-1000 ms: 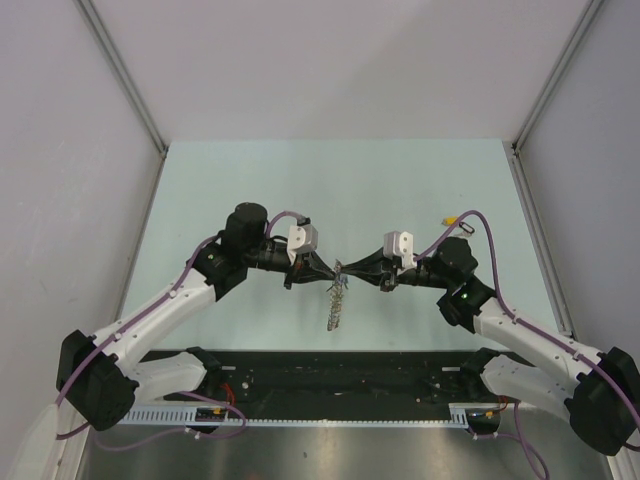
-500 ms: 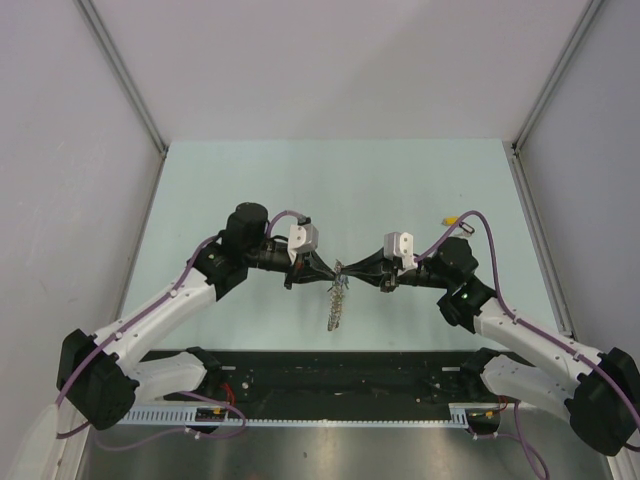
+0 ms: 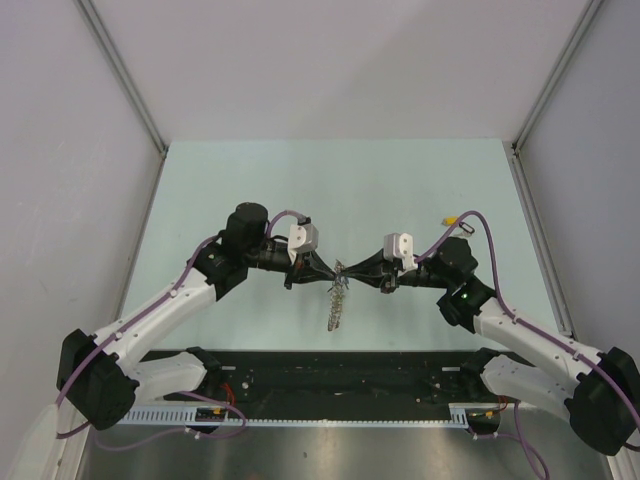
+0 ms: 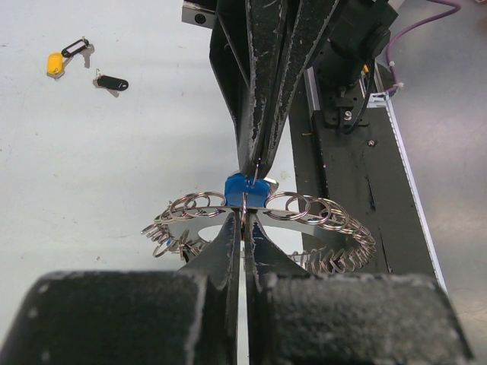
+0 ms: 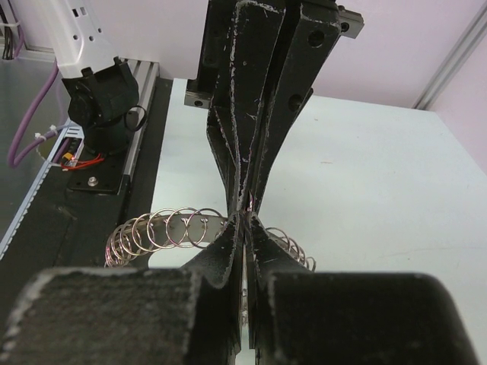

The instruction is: Put the keys on the keyring

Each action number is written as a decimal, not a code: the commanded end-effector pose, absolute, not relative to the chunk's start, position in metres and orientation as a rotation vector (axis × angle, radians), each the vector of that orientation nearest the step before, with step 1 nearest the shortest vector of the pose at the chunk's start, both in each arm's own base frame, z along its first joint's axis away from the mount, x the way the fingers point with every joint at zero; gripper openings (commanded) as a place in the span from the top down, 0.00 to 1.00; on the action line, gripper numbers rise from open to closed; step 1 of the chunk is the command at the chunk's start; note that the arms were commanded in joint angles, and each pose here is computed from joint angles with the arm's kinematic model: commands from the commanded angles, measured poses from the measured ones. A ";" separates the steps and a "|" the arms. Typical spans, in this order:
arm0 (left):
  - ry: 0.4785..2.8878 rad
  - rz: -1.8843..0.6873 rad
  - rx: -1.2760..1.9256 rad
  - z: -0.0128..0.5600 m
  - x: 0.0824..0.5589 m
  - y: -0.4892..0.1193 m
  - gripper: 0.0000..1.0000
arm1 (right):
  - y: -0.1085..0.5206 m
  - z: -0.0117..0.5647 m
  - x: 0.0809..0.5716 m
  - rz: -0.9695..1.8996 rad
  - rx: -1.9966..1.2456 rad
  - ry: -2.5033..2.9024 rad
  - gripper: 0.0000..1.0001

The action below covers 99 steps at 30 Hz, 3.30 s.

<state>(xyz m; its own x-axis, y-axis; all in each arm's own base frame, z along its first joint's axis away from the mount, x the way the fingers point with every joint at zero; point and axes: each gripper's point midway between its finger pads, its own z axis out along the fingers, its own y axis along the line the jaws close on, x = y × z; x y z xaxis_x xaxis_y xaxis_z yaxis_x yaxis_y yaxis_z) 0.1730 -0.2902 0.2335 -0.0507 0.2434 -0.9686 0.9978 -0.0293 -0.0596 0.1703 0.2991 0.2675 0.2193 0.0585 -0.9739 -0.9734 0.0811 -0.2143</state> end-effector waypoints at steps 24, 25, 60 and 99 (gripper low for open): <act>1.316 -1.178 1.399 0.254 0.172 -0.295 1.00 | 0.296 0.286 0.167 0.986 -1.183 0.986 1.00; 1.318 -1.181 1.400 0.253 0.172 -0.295 1.00 | 0.296 0.286 0.167 0.987 -1.182 0.985 1.00; 1.315 -1.191 1.407 0.253 0.171 -0.296 0.99 | 0.297 0.284 0.172 0.964 -1.167 1.006 1.00; 1.297 -1.185 1.399 0.257 0.169 -0.295 1.00 | 0.313 0.267 0.173 1.000 -1.207 1.043 1.00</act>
<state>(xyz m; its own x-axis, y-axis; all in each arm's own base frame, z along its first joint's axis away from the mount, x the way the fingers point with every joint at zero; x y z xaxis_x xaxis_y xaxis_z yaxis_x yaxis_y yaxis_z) 0.1717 -0.2897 0.2279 -0.0823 0.2543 -0.9636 0.9948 -0.0368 -0.0946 0.1746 0.3069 0.2550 0.1962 0.0228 -0.9803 -0.9756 0.1052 -0.1928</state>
